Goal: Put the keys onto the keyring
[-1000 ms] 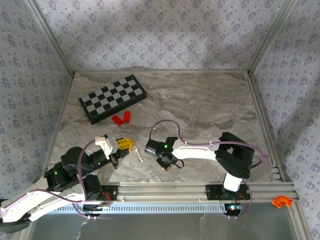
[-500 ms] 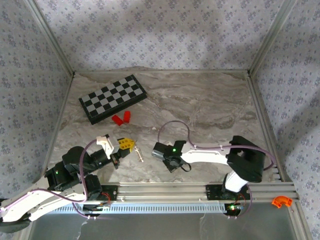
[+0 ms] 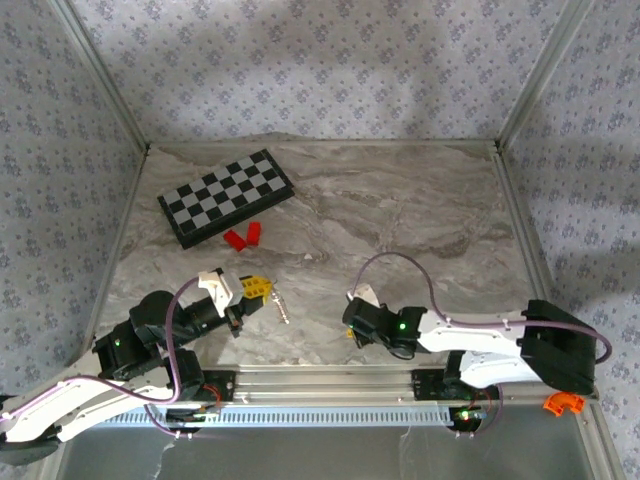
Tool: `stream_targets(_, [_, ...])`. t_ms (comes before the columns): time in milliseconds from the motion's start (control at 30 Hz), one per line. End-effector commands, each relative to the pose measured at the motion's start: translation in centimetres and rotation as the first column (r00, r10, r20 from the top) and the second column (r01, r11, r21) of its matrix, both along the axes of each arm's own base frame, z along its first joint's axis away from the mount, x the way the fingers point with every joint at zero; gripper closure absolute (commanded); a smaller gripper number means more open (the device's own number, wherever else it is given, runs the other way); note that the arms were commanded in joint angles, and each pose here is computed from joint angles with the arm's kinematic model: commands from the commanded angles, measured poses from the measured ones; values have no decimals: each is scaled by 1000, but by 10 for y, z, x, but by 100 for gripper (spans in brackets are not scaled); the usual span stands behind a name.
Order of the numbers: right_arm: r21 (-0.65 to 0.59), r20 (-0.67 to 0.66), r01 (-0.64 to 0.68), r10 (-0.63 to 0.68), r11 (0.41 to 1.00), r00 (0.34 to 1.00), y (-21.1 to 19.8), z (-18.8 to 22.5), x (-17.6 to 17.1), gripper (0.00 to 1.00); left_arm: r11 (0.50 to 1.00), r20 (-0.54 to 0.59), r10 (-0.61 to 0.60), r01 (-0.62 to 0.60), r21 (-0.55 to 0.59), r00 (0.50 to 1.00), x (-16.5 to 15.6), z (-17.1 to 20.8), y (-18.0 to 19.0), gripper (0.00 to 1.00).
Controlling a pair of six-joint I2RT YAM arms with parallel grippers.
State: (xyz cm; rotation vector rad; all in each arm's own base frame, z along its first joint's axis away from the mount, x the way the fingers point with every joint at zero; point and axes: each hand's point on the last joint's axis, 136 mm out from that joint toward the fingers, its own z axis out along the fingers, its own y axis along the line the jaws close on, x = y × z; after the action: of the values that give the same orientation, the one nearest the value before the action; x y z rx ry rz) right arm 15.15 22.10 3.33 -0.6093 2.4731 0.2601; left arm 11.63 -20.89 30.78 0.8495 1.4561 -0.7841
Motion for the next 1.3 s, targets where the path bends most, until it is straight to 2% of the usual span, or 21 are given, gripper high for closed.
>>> stream_targets(0, [81, 99, -14, 6, 997, 995, 6, 13, 9, 100, 998, 31, -4, 6, -58, 999, -1, 18, -1, 100])
stream_targets(100, [81, 99, -6, -2, 997, 995, -2, 10, 7, 99, 999, 32, -6, 8, -54, 999, -1, 18, -1, 100])
stream_targets(267, [14, 16, 46, -47, 999, 999, -17, -5, 4, 97, 998, 35, -4, 6, -57, 999, -1, 19, -1, 100])
stream_targets(467, [0, 1, 37, -37, 999, 999, -10, -11, 4, 94, 998, 39, -4, 6, -56, 999, -1, 19, -1, 100])
stream_targets(567, [-5, -46, 73, -73, 997, 996, -13, -9, 0, 87, 998, 40, -1, 3, -58, 999, -1, 21, 0, 100])
stream_targets(767, [26, -54, 99, -97, 995, 994, -19, 27, -2, 61, 998, 45, 1, 1, -58, 999, 0, 21, 0, 100])
stream_targets(867, [49, -59, 105, -102, 993, 993, -22, 49, -2, 55, 998, 46, 1, 2, -58, 999, 0, 22, 0, 100])
stream_targets(1033, [24, -159, 120, -115, 992, 981, -31, 62, -1, 53, 998, 50, -6, 9, -61, 999, -2, 23, 0, 100])
stream_targets(1267, [38, -365, 166, -141, 985, 920, -33, 45, -5, 54, 998, 49, -11, 15, -66, 999, -3, 22, 2, 100])
